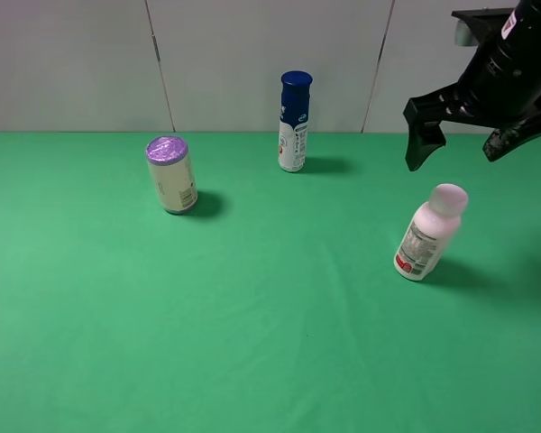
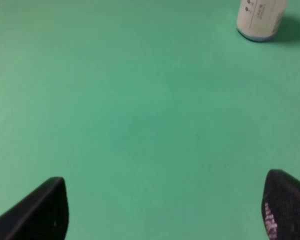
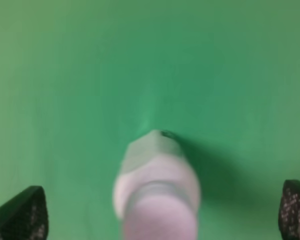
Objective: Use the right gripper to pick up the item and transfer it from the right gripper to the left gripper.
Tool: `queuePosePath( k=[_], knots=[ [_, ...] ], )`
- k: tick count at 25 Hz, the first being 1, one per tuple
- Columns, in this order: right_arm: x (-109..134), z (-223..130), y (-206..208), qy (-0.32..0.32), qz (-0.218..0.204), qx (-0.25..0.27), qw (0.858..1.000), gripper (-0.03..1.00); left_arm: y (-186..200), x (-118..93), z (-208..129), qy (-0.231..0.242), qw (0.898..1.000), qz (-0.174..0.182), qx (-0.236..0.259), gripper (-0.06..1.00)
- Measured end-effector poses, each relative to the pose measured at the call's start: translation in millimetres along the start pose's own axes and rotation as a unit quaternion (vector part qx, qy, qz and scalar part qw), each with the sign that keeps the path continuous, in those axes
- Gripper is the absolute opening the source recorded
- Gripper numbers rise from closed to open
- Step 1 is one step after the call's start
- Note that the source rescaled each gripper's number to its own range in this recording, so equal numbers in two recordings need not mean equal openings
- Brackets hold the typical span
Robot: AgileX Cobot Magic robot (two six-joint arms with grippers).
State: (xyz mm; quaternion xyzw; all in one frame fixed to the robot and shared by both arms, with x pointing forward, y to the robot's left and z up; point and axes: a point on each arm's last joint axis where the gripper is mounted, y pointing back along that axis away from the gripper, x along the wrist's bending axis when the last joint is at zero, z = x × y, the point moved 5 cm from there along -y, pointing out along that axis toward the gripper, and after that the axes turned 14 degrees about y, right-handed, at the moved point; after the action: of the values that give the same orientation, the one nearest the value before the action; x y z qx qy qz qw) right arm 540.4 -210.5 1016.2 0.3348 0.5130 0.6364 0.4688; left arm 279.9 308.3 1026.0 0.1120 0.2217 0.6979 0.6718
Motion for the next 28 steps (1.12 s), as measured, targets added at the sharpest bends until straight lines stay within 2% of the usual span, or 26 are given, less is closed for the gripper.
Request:
queuePosePath(
  k=[7,16,23,28],
  knots=[
    [-19,-2,-9,-0.011,0.026,0.013,1.000,1.00,0,0,0,0.000,1.000,0.000,0.000,0.53],
    [-16,-17,-34,-0.005,0.043,0.030,0.999,1.00,0,0,0,0.000,1.000,0.000,0.000,0.53],
    [-13,-28,-57,-0.012,0.045,0.024,0.999,1.00,0,0,0,0.000,1.000,0.000,0.000,0.53],
    [-12,-28,-67,0.006,0.049,0.030,0.998,1.00,0,0,0,0.000,1.000,0.000,0.000,0.53]
  ],
)
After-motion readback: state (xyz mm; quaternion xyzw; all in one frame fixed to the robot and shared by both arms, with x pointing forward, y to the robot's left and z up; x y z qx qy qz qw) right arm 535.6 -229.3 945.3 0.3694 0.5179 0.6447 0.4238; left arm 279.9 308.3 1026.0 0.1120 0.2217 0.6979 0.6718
